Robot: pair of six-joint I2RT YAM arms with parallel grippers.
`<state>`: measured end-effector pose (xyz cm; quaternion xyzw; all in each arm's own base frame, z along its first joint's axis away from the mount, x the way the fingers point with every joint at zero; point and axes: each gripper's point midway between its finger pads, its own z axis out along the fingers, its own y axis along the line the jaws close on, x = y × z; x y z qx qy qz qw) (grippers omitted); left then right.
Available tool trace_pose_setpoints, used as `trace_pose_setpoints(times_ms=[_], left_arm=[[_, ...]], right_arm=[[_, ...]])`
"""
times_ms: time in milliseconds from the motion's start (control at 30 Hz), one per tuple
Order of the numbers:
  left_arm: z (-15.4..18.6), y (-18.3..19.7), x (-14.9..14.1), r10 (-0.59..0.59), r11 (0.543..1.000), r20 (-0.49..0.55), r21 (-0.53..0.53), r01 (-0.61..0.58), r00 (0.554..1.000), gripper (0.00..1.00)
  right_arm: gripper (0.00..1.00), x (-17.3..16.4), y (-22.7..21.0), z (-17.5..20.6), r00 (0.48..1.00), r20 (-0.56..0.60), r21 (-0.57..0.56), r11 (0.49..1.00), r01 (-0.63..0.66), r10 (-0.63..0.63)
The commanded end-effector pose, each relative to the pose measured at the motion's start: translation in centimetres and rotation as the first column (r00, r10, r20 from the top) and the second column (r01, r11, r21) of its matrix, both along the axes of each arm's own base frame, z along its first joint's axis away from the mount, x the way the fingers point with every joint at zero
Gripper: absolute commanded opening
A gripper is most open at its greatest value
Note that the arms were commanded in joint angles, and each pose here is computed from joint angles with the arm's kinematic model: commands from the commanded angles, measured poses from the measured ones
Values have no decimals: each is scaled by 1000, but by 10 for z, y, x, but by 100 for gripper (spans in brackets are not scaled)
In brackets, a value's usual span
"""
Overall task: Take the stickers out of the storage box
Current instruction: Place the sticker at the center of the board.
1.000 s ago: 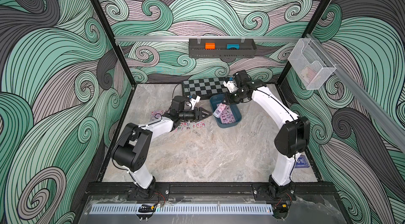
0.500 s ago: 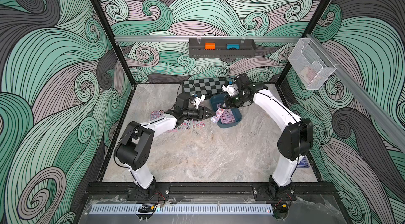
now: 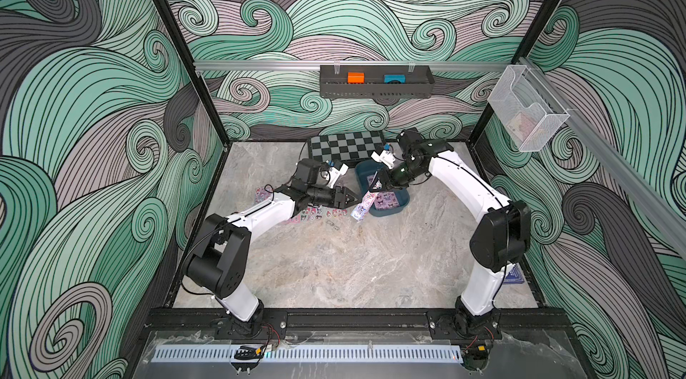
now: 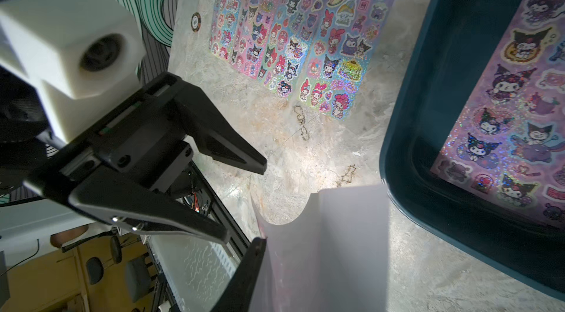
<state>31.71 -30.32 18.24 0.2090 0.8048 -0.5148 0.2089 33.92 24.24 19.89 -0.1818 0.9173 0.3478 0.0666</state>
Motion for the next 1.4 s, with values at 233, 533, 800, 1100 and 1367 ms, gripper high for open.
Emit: trace_pose_setpoints(times_ms=[233, 533, 800, 1100, 1367], left_arm=[[26, -19, -14, -103, 985, -10, -139, 100, 995, 45], [21, -21, -12, -104, 983, -38, -155, 97, 994, 9], [24, -19, -9, -75, 984, -48, -166, 66, 996, 0], [43, 0, 8, 77, 968, -100, -230, -98, 992, 0], [78, 11, 15, 171, 915, -131, -347, -207, 977, 0]], right_arm=[[33, -2, 15, 14, 999, -4, 78, 996, -50, 51], [34, -1, 13, 6, 999, -6, 62, 997, -38, 38], [61, 8, 7, 12, 999, 29, 94, 995, 27, -29], [95, 25, -9, 46, 959, 52, 435, 871, 228, -277], [99, 12, 38, 45, 985, -51, 575, 802, 162, -163]])
